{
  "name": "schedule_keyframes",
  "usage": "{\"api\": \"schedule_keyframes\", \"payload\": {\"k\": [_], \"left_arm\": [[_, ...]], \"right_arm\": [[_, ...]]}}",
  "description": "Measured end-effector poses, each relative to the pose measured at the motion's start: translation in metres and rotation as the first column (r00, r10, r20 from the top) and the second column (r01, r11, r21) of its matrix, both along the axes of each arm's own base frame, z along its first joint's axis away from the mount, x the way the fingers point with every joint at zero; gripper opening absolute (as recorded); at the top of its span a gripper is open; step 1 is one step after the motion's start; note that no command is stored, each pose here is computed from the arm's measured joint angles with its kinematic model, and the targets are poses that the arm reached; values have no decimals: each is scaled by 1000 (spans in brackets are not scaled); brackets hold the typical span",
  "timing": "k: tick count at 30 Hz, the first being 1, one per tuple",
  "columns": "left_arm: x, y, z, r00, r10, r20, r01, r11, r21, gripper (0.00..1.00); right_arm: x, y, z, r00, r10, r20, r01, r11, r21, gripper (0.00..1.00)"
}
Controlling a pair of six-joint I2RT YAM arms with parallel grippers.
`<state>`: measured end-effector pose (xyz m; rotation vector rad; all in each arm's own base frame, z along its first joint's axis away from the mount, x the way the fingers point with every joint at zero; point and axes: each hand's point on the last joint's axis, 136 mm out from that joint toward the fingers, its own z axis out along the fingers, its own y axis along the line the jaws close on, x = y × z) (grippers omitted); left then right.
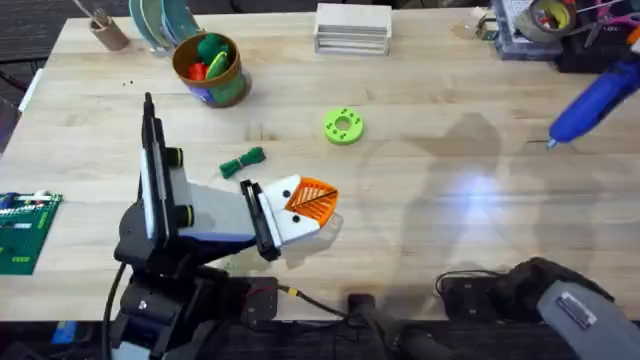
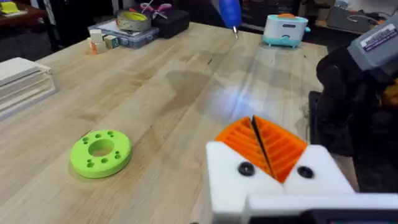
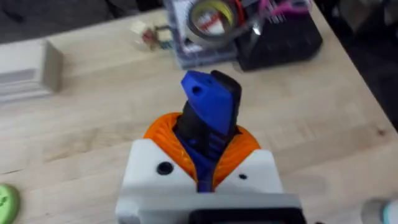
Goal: Pick up the gripper from the table and insert it into the empty holder that is missing its gripper. Then pick up a screw, insert it into the mounting hole, and use the screwdriver to tighten it. Finally, clean up the table by picking up the vegetable and placing it into the bucket.
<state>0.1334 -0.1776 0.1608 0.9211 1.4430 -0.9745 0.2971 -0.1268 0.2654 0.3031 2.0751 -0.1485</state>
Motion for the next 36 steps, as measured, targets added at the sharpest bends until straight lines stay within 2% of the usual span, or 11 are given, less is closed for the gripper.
{"api": "schedule_keyframes", "payload": {"k": [4,9,16,19,25,32,36], "left_arm": [[0,0,0,1000,0,0,0,1000,0,12],[0,0,0,1000,0,0,0,1000,0,12],[0,0,0,1000,0,0,0,1000,0,12],[0,0,0,1000,0,1,0,1000,0,12],[0,0,0,1000,0,0,0,1000,0,12],[0,0,0,1000,0,0,0,1000,0,12],[0,0,0,1000,0,0,0,1000,0,12]], "right_arm": [[3,35,31,988,112,101,-108,993,-49,93],[6,80,60,946,255,201,-240,966,-99,89],[11,138,55,863,403,305,-395,914,-91,86],[13,168,63,794,479,376,-473,874,-113,84],[2,234,100,605,616,505,-627,759,-175,81],[5,295,103,462,703,540,-744,639,-195,79],[-4,321,117,365,723,586,-775,585,-239,77]]}}
